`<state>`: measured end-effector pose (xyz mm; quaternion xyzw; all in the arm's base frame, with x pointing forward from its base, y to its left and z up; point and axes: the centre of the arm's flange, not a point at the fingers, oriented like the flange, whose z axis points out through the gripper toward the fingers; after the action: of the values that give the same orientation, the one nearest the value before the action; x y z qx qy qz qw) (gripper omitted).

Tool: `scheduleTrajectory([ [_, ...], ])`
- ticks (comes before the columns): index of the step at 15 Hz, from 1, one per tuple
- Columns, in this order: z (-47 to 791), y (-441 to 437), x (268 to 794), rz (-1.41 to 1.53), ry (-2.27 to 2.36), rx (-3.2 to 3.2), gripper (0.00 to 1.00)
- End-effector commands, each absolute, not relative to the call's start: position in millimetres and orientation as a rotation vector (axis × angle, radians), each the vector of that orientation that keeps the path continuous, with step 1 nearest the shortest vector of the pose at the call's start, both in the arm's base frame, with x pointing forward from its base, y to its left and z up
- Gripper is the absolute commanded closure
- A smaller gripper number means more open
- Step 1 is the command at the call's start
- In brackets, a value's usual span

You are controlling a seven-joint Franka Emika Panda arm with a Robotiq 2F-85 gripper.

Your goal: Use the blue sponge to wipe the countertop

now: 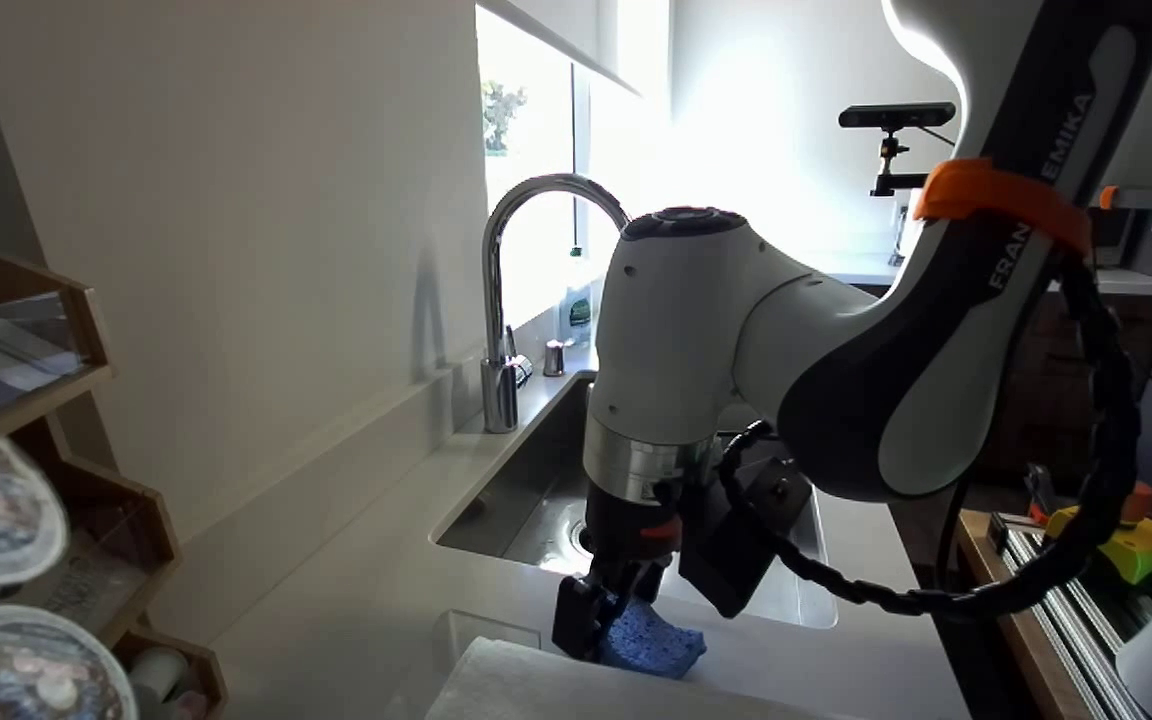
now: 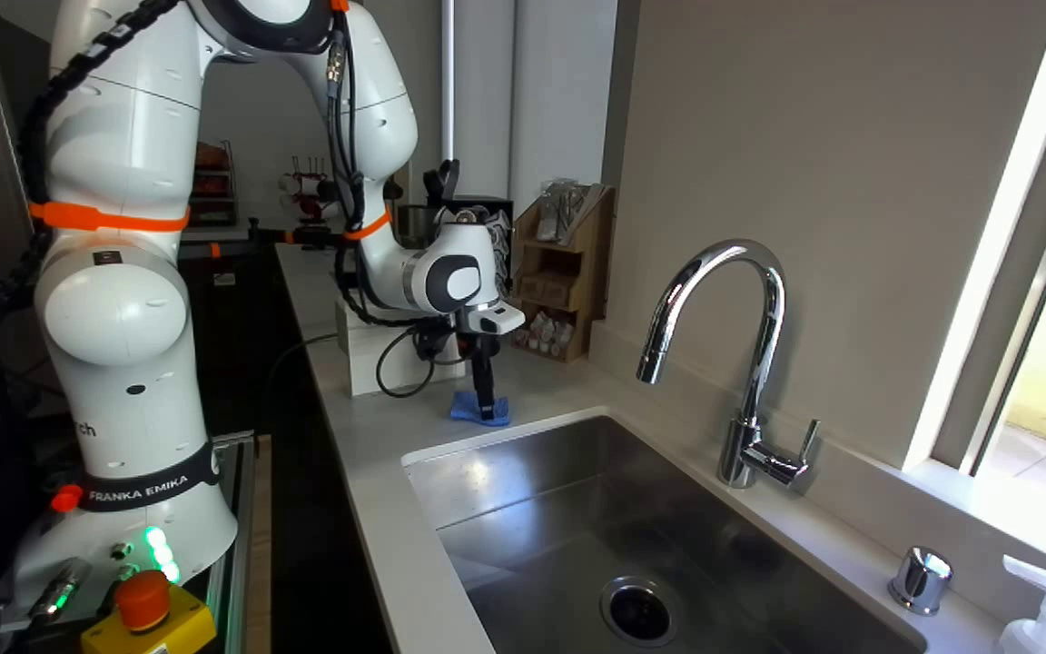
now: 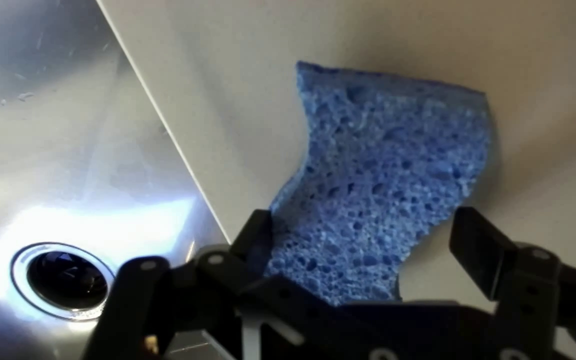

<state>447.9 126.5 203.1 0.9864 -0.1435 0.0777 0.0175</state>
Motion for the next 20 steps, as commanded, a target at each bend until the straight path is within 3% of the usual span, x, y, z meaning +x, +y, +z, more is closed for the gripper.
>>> scheduleTrajectory([
  [1, 185.1, 130.3, 448.3, 0.261, -0.466, 3.066, 0.38],
  [3, 185.8, 130.0, 449.1, 0.267, -0.472, 3.067, 0.52],
  [8, 189.2, 132.6, 449.9, 0.271, -0.474, 3.064, 0.63],
  [10, 193.1, 135.6, 450.7, 0.286, -0.474, 3.069, 0.79],
  [11, 195.2, 137.2, 450.7, 0.293, -0.477, 3.069, 0.77],
  [12, 198.0, 137.7, 450.1, 0.302, -0.479, 3.069, 0.48],
  [14, 202.9, 136.1, 447.9, 0.329, -0.503, 3.062, 0.51],
  [20, 220.1, 127.8, 444.9, 0.455, -0.563, 3.05, 0.06],
])
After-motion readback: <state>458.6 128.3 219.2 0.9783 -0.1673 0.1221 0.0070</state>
